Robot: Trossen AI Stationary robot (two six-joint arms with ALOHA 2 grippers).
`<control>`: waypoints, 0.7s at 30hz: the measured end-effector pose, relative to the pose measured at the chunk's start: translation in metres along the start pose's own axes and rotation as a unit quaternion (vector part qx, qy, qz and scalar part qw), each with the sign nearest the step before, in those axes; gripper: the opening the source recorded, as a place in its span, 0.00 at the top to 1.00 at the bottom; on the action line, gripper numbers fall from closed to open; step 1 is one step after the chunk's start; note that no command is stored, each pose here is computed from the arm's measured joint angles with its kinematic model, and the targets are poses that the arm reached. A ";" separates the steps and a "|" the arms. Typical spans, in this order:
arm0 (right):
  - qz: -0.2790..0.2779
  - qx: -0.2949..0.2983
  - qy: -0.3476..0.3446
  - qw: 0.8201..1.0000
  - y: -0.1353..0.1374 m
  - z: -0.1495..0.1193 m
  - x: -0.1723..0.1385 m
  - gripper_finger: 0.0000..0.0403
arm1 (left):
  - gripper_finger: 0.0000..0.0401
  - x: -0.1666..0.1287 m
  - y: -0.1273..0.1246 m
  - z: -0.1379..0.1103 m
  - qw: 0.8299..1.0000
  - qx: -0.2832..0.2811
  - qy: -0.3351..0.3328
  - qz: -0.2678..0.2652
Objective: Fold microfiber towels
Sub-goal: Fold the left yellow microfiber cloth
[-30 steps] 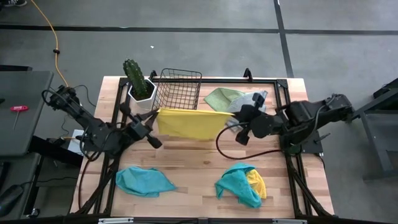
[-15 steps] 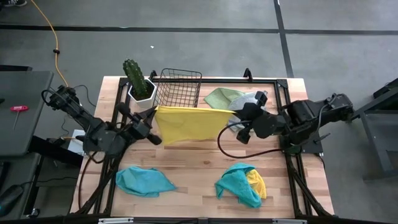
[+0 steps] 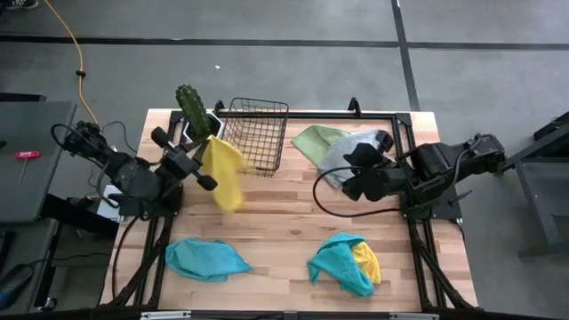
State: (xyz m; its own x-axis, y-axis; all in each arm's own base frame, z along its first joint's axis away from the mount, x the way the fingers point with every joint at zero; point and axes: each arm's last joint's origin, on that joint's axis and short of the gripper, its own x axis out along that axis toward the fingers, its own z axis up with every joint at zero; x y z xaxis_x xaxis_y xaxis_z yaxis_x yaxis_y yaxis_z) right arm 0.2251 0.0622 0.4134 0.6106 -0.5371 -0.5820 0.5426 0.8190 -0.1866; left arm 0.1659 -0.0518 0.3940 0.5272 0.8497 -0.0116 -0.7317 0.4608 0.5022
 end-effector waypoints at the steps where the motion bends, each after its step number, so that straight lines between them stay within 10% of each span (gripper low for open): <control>1: 0.007 0.002 0.001 1.000 0.001 0.000 0.000 1.00 | 1.00 0.000 0.000 0.000 1.000 -0.005 -0.002 -0.004; 11: 0.012 -0.021 0.011 1.000 0.011 0.000 0.008 1.00 | 1.00 0.003 -0.031 0.009 0.991 -0.055 -0.042 -0.116; 21: 0.004 -0.065 0.058 0.996 0.027 -0.006 0.027 0.90 | 1.00 0.032 -0.079 0.043 0.990 0.034 -0.063 -0.125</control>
State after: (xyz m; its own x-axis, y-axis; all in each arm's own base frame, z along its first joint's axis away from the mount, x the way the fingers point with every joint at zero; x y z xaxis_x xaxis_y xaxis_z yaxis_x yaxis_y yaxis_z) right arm 0.2530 0.0711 0.3883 0.5401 -0.5103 -0.6693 0.4548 0.8461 -0.2781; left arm 0.2593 -0.0719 0.3917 0.7407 0.6708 -0.0370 -0.5433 0.6304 0.5545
